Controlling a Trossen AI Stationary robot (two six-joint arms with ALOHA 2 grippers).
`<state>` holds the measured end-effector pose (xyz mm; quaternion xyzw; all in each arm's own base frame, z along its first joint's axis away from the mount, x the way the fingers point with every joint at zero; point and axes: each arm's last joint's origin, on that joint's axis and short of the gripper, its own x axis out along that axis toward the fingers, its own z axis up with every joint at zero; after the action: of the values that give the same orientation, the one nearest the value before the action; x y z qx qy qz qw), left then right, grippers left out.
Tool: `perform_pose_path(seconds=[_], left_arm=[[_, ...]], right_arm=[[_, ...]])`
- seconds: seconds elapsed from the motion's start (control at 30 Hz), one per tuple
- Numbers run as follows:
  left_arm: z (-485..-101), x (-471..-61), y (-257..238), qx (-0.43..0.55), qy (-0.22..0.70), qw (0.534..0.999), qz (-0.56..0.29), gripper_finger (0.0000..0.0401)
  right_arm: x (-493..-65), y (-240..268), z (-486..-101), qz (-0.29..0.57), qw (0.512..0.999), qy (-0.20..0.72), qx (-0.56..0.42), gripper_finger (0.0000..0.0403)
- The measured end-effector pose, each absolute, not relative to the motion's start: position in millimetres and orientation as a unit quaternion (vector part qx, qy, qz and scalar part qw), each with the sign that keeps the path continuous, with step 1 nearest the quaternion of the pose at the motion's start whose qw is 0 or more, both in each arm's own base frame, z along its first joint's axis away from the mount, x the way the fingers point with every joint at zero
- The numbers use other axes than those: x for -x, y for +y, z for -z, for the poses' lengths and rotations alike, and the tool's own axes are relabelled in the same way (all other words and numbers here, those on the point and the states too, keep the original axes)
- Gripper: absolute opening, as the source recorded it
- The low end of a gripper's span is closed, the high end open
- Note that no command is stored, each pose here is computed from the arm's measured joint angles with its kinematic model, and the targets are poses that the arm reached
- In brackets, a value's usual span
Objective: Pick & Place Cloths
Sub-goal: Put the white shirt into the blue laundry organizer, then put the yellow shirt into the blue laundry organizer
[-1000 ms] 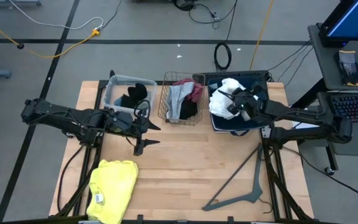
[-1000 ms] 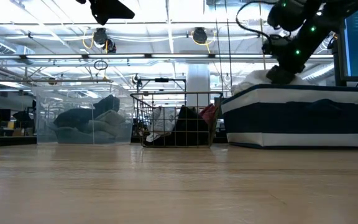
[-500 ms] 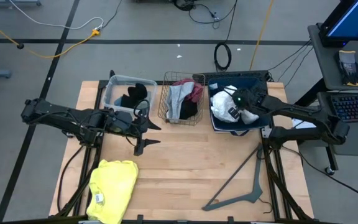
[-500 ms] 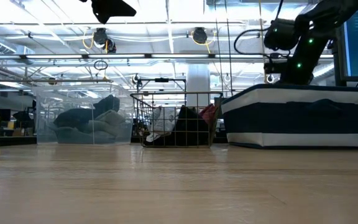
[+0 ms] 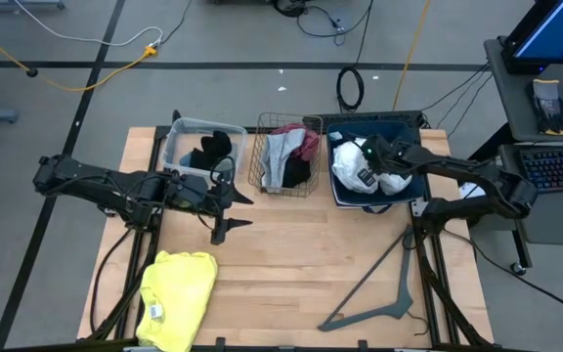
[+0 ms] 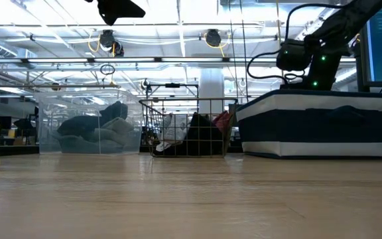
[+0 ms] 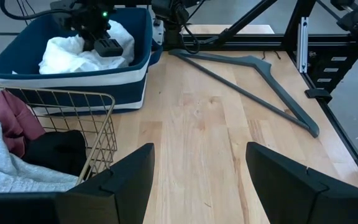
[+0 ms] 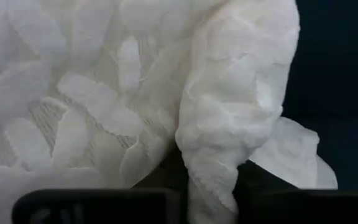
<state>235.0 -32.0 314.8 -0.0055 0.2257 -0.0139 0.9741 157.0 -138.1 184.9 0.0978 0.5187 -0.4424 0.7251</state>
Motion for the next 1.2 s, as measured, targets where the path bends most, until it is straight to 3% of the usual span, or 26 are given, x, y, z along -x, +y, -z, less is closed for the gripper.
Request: perform_pose_path(seconds=[0.37, 0.9, 1.2], left_arm=[[-314.8, -235.0, -32.0, 0.005, 0.226, 0.974, 0.014, 0.0253], [-314.7, -235.0, -31.9, 0.004, 0.226, 0.974, 0.014, 0.0253], [-314.6, -235.0, -32.2, 0.006, 0.227, 0.974, 0.019, 0.0253]], right_arm=[[-155.6, -137.0, -187.5, 0.444, 0.728, 0.514, -0.099, 0.0103], [-143.0, -126.1, -210.0, 0.449, 0.752, 0.473, -0.094, 0.0258], [-131.1, -115.1, -225.2, 0.439, 0.775, 0.443, -0.102, 0.029]])
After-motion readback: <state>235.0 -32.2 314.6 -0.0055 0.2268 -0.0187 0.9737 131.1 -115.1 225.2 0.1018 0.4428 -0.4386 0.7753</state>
